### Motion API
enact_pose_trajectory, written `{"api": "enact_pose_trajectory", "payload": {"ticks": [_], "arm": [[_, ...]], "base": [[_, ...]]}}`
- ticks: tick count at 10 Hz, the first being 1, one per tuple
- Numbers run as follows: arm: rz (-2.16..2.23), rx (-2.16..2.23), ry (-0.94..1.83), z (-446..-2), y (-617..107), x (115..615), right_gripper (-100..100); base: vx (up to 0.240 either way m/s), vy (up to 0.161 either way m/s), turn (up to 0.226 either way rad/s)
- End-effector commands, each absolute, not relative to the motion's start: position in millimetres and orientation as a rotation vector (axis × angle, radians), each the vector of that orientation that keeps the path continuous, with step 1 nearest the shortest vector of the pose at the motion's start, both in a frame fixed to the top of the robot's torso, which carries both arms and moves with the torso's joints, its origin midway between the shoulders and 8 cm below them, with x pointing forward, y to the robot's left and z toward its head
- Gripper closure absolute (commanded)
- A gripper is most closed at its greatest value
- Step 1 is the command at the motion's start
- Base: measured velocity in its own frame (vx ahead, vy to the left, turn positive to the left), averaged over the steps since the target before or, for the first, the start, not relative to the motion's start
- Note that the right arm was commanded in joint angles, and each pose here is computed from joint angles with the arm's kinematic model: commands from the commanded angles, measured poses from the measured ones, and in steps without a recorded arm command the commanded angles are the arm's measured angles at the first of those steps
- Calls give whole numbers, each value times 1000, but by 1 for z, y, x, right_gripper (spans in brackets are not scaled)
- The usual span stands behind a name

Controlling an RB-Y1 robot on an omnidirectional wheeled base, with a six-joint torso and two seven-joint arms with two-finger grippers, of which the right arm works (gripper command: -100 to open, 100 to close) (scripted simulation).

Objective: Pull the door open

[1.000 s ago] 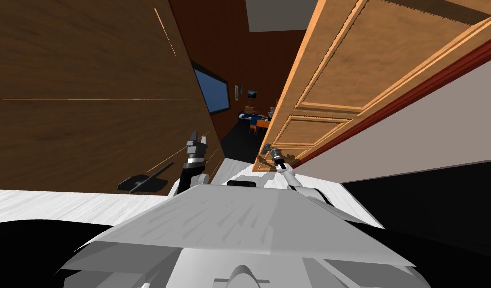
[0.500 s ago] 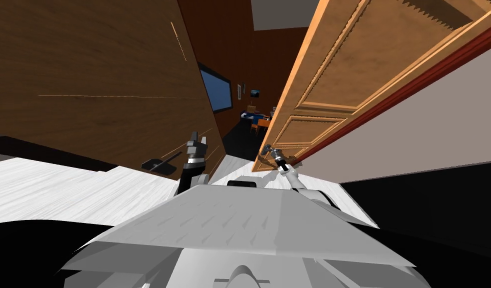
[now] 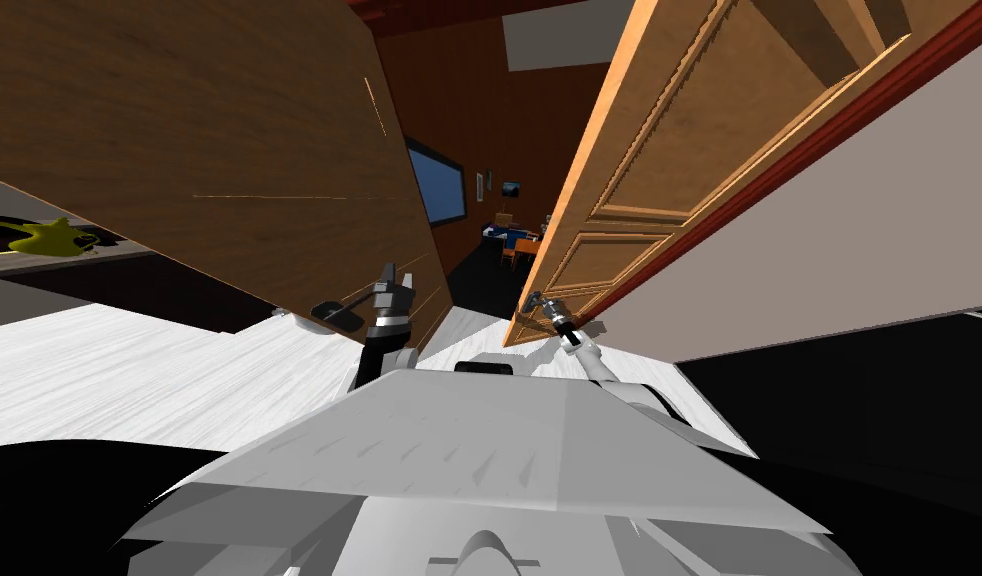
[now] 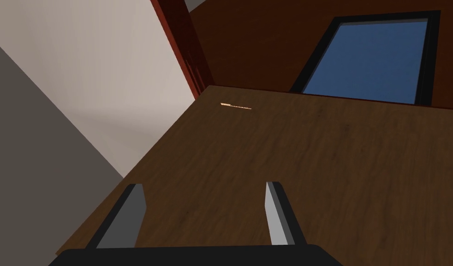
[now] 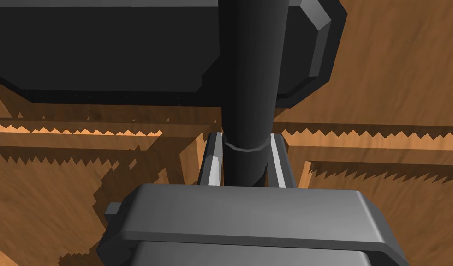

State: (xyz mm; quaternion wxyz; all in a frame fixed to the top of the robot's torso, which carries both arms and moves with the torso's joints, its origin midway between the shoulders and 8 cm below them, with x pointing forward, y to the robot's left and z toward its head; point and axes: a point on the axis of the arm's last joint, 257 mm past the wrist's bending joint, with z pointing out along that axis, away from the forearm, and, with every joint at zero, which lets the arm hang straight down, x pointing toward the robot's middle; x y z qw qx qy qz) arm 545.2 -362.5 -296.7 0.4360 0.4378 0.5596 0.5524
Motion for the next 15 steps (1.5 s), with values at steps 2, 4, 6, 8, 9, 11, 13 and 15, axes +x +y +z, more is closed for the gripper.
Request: {"api": "enact_pose_trajectory", "payload": {"ticks": [2, 4, 6, 8, 9, 11, 13, 15], "arm": [[1407, 1062, 1411, -294, -360, 537, 100], [1438, 1036, 1439, -293, -359, 527, 100], [1459, 1020, 1458, -293, -358, 519, 100], [1486, 999, 1486, -293, -357, 509, 100], [1499, 991, 1498, -293, -356, 505, 100], [1503, 988, 1505, -295, -357, 499, 100], [1512, 979, 1514, -294, -361, 492, 100], [1523, 969, 1524, -294, -366, 485, 100]], "base": [[-119, -93, 57], [-137, -118, 78], [-109, -85, 39], [-128, -115, 58], [-142, -99, 44], [-97, -72, 98], [-183, -153, 181], [-157, -129, 136]]}}
